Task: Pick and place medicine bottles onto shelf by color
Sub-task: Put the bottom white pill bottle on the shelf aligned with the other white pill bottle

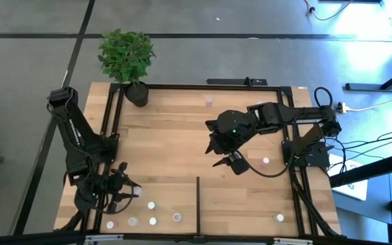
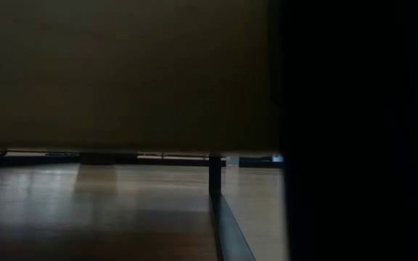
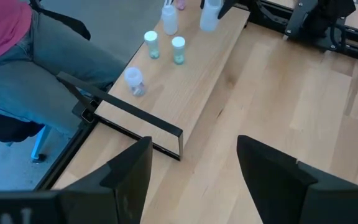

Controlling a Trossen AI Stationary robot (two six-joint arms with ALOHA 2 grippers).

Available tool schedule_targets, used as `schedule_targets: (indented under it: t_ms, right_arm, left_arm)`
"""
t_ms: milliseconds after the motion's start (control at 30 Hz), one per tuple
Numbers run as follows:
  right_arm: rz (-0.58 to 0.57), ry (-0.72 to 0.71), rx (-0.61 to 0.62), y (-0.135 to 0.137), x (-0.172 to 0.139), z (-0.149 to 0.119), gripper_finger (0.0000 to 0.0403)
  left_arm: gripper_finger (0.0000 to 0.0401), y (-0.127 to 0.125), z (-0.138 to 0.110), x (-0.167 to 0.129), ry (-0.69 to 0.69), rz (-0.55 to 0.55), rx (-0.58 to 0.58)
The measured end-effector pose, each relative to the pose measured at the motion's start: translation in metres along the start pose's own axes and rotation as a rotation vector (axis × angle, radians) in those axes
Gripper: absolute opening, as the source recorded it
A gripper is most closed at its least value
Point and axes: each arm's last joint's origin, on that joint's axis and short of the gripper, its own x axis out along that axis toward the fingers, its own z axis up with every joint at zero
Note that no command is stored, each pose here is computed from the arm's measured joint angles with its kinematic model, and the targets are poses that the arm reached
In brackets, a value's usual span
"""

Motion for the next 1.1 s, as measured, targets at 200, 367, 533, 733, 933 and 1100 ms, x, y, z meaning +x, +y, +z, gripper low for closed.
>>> schedule_targets:
  t_ms: [200,367,533,733,933,1100]
  right_arm:
    - [0.000,0.000,0.000,0.000,0.000,0.000,0.0237]
    - [0.000,0.000,0.000,0.000,0.000,0.000,0.0237]
    - [0.000,0.000,0.000,0.000,0.000,0.000,0.0237]
    - [0.000,0.000,0.000,0.000,0.000,0.000,0.0237]
    - [0.000,0.000,0.000,0.000,0.000,0.000,0.0237]
    - [-0.001,0.000,0.000,0.000,0.000,0.000,0.0237]
  left_arm:
    - [0.0130,-0.001,-0.003,-0.002,0.011,-0.007,0.020]
    - [0.0130,-0.005,-0.007,-0.005,0.019,-0.028,0.039]
    - [0.0130,-0.012,-0.008,-0.001,-0.004,-0.049,0.032]
    - [0.0130,-0.019,-0.006,0.001,-0.037,-0.077,0.090]
    - [0.0130,-0.019,-0.007,0.001,-0.033,-0.072,0.101]
    - [0.0130,-0.021,-0.011,0.001,-0.024,-0.075,0.123]
